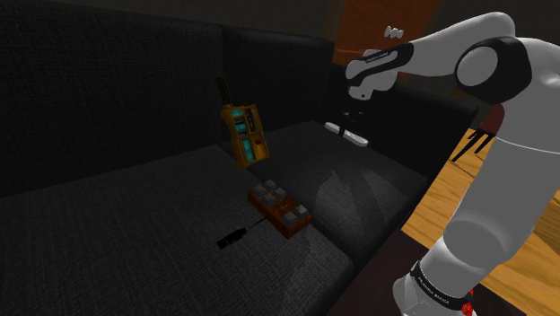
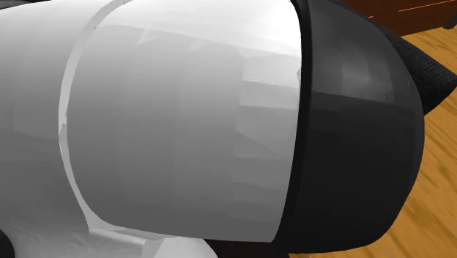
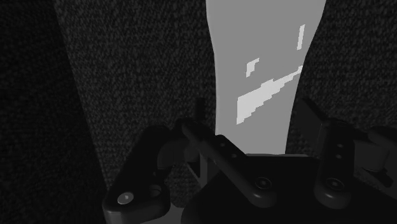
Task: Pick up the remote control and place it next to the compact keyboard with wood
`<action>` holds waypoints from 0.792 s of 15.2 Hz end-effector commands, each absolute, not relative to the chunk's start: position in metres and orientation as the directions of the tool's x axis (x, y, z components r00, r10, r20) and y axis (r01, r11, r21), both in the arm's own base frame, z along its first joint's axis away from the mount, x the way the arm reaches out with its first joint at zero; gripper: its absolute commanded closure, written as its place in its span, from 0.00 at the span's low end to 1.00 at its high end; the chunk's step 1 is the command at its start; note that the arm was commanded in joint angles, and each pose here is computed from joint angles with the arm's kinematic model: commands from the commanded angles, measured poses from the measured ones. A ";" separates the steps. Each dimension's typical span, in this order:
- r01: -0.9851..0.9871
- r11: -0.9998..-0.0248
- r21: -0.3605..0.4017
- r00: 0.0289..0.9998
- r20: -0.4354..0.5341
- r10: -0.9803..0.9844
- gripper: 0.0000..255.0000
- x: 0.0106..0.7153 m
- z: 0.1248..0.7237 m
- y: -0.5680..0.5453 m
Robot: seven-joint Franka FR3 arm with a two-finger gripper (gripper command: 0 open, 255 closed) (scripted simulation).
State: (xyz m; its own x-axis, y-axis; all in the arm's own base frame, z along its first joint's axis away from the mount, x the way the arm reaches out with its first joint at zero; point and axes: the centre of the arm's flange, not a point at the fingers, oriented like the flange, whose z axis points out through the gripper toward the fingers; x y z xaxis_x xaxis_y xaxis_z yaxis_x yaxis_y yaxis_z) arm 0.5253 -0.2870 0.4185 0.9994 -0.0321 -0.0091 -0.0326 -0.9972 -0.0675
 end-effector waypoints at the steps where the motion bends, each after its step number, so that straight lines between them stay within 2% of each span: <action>1: -0.033 -0.997 -0.067 0.999 -0.009 -0.032 1.00 0.525 0.430 -0.287; 12: -0.033 -0.997 -0.067 0.999 -0.009 -0.032 1.00 0.525 0.488 -0.287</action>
